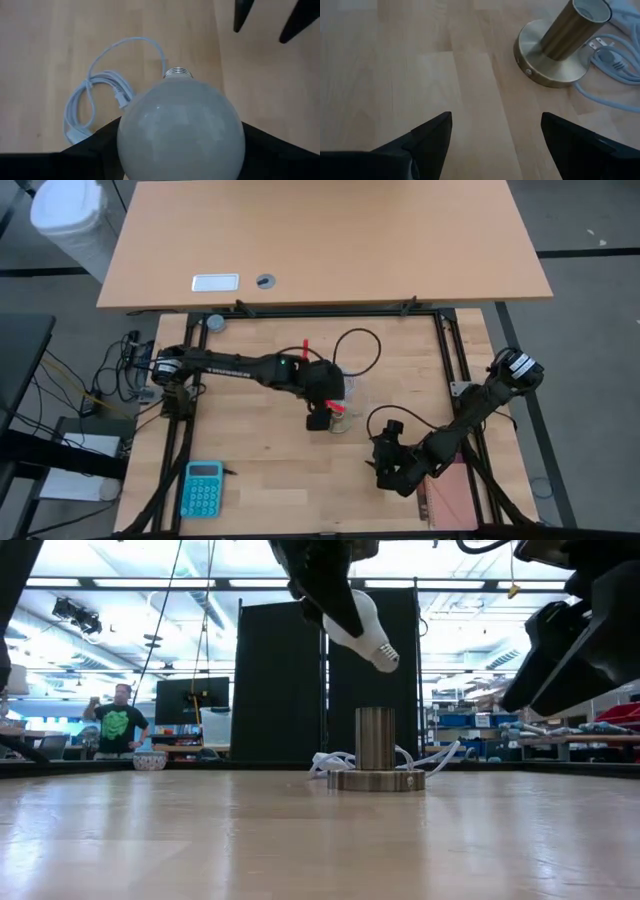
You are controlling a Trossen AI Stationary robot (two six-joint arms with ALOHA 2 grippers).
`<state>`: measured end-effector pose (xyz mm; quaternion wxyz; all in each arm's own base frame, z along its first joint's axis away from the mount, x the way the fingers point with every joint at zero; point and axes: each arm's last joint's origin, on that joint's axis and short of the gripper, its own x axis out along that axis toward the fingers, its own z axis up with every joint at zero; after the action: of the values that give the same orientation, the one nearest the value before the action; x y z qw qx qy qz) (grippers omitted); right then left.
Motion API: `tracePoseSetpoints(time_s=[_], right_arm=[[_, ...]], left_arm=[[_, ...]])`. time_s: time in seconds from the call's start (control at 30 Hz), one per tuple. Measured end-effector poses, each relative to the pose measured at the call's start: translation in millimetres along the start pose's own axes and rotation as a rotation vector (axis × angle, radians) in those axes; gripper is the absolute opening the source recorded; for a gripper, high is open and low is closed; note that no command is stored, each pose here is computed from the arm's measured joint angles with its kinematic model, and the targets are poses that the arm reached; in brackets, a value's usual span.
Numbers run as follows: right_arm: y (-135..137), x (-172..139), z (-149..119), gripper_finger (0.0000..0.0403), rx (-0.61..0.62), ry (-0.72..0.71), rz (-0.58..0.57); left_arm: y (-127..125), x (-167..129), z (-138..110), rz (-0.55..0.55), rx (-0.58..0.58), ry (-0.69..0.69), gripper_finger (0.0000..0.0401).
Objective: Screw lightbulb
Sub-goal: Insert the white lightbulb into the lamp socket
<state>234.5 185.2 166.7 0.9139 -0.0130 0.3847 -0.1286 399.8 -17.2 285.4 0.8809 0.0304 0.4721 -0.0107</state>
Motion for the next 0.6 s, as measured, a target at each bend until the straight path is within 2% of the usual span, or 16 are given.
tracePoseSetpoints(time_s=[0.27,0.6], right_arm=[[-3,5,1,0.0307,0.0,-0.021,-0.003],[-4,8,1,0.0307,0.011,-0.034,0.006]], left_arm=[[11,23,-8,-0.029,-0.026,0.097,0.0276],[14,28,-11,-0.059,-0.019,0.132,0.0276]])
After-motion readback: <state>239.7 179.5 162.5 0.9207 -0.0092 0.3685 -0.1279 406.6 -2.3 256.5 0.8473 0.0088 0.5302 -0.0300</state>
